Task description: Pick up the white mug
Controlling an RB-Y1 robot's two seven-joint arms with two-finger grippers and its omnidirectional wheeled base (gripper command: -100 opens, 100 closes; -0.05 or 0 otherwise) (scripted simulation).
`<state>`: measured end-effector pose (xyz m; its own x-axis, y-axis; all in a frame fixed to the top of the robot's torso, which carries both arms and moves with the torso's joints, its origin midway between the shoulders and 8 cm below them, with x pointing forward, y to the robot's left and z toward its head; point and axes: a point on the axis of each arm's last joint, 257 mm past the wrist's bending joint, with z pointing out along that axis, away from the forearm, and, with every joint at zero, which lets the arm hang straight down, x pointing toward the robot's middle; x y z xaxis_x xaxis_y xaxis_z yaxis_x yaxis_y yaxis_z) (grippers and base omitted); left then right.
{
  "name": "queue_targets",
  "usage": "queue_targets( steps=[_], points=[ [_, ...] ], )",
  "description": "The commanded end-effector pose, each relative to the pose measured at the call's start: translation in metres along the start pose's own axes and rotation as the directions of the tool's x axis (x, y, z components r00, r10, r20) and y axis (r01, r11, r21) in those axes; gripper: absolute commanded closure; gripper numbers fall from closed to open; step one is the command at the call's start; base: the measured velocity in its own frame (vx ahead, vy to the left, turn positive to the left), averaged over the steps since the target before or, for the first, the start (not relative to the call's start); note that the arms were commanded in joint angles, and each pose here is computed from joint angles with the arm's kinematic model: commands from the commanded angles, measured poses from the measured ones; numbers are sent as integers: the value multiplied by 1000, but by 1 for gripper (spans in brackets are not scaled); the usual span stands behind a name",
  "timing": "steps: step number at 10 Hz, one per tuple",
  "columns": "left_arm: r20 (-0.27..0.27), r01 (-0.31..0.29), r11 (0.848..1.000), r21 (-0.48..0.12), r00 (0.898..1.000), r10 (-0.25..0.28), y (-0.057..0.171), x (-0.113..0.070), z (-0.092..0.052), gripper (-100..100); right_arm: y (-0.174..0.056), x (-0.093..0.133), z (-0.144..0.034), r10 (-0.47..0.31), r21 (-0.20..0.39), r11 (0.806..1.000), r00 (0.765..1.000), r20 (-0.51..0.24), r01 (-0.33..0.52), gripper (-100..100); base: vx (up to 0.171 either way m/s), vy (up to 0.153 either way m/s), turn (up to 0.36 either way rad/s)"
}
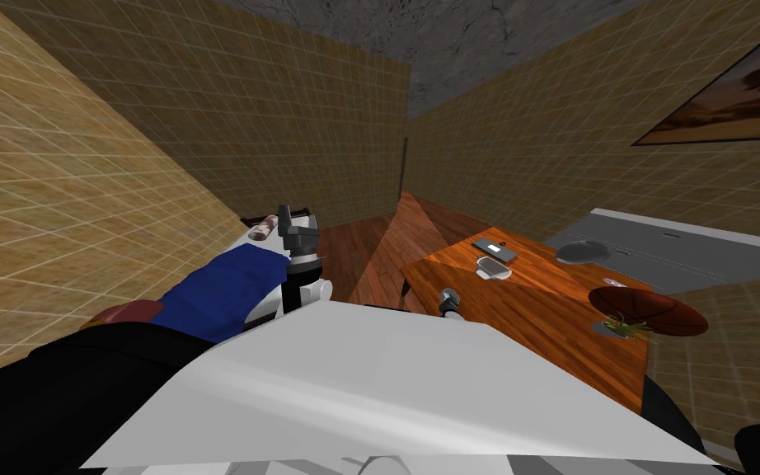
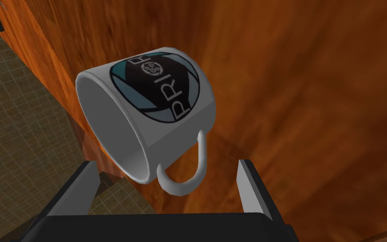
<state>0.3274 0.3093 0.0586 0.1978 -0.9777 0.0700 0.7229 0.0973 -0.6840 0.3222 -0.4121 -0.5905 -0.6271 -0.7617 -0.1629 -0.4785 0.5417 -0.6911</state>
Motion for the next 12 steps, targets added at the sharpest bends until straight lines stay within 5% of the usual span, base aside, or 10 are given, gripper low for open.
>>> queue_targets(
  steps=[1, 4, 6, 12],
  points=[
    [0, 0, 1000, 0, 1000, 0, 0, 0, 0, 0, 1, -1, 0, 31, 0, 1000, 1000, 3, -31, -100, 9, -10, 13],
    [0, 0, 1000, 0, 1000, 0, 0, 0, 0, 0, 17, -5, -9, 4, -5, 1000, 1000, 17, -4, -100, 61, -32, -94],
    [0, 0, 1000, 0, 1000, 0, 0, 0, 0, 0, 47, -17, -28, -45, -11, 999, 998, 53, 45, -100, 131, -83, -251],
    [0, 0, 1000, 0, 1000, 0, 0, 0, 0, 0, 65, -21, -39, -65, -18, 998, 996, 69, 66, -100, 62, -32, -47]
  ],
)
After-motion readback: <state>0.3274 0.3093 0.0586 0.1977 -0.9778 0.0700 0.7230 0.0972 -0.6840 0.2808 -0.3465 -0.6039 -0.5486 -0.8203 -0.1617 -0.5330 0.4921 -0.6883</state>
